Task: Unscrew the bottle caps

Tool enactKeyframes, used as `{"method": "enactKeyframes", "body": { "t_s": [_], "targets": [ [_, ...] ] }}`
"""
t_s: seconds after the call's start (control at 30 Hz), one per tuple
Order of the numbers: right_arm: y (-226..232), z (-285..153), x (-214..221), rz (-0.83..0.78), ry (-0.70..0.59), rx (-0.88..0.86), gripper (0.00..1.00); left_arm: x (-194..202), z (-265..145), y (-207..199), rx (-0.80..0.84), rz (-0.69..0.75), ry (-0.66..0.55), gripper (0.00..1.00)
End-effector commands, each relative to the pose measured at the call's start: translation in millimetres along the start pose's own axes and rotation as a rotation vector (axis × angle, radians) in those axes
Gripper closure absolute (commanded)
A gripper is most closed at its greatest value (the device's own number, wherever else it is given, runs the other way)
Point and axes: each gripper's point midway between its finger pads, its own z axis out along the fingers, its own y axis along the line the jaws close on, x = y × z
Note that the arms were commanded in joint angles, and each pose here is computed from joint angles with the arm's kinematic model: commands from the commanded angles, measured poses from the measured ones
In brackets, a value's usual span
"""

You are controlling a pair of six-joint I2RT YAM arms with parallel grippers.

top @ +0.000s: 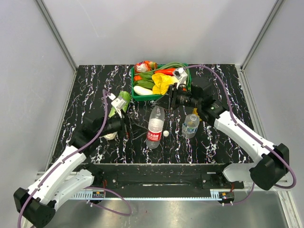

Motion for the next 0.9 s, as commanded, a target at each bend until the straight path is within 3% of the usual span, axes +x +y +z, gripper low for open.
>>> {"method": "enactKeyframes", "body": {
  "t_s": [0.0,0.27,0.87],
  "targets": [
    [-5,-12,-22,-0.107,-0.093,0.094,1.00,-21,-13,19,-0.164,0.052,-0.090,0.01],
    [-2,-15,-31,-0.231,-0.192,0.182,1.00,-5,-19,48,-0.304,0.009,-0.082,0.01],
    [32,1,-30,-0.535,-0.424,0.207,1.00,2,-25,73,-0.440,0.002,-0.059,0.01]
  ]
}}
